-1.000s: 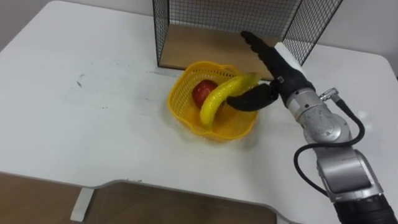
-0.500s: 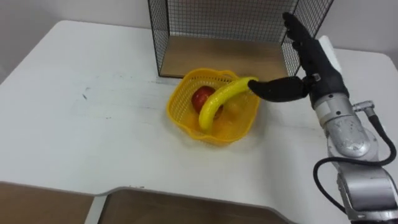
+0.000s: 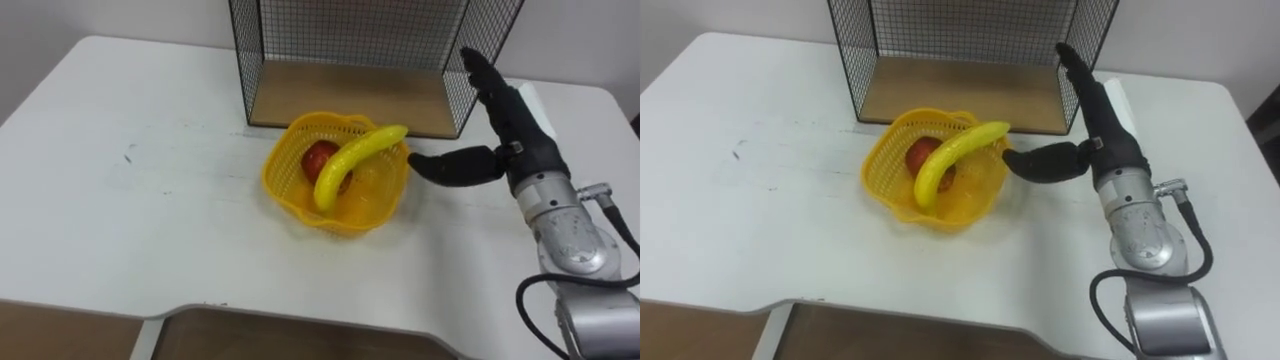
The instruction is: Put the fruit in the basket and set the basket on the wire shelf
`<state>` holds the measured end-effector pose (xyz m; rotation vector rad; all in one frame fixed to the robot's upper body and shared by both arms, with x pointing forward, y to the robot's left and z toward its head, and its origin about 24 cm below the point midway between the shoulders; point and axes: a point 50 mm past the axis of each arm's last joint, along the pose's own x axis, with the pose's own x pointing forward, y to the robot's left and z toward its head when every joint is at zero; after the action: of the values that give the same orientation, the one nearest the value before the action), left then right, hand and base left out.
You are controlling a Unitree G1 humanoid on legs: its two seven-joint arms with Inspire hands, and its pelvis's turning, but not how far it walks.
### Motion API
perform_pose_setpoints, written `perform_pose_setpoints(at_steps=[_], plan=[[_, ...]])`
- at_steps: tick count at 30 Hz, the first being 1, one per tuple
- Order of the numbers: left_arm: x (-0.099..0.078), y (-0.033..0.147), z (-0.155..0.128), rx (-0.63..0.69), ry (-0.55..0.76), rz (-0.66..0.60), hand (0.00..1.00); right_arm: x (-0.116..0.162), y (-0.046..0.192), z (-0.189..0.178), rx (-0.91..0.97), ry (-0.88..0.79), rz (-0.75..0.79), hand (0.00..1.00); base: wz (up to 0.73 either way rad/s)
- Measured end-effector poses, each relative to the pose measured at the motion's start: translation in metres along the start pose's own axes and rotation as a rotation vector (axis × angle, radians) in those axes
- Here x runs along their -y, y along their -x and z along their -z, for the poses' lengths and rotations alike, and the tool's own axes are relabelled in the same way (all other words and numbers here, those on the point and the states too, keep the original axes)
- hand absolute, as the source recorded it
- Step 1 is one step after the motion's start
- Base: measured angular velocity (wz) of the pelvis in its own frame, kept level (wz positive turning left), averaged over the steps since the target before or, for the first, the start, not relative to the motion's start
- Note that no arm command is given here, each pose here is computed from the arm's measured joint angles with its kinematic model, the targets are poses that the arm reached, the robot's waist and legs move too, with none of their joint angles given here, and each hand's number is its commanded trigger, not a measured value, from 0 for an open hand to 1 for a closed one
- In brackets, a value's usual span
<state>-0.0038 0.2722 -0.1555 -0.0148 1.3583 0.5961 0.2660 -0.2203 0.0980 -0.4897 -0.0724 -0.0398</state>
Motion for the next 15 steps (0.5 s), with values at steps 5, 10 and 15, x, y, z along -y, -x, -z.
perform_pose_setpoints(at_steps=[5, 10, 15], plan=[[-0.014, 0.001, -0.02, 0.067, 0.238, -0.121, 0.0, 0.017, 0.009, 0.015, -0.046, -0.047, 0.117, 0.0, 0.01], [-0.042, 0.013, -0.062, 0.24, 0.44, -0.297, 0.0, 0.036, 0.028, 0.033, -0.123, -0.028, 0.242, 0.0, 0.0], [-0.075, 0.047, -0.118, 0.512, 0.627, -0.503, 0.0, 0.052, 0.05, 0.046, -0.173, -0.002, 0.404, 0.0, -0.06]])
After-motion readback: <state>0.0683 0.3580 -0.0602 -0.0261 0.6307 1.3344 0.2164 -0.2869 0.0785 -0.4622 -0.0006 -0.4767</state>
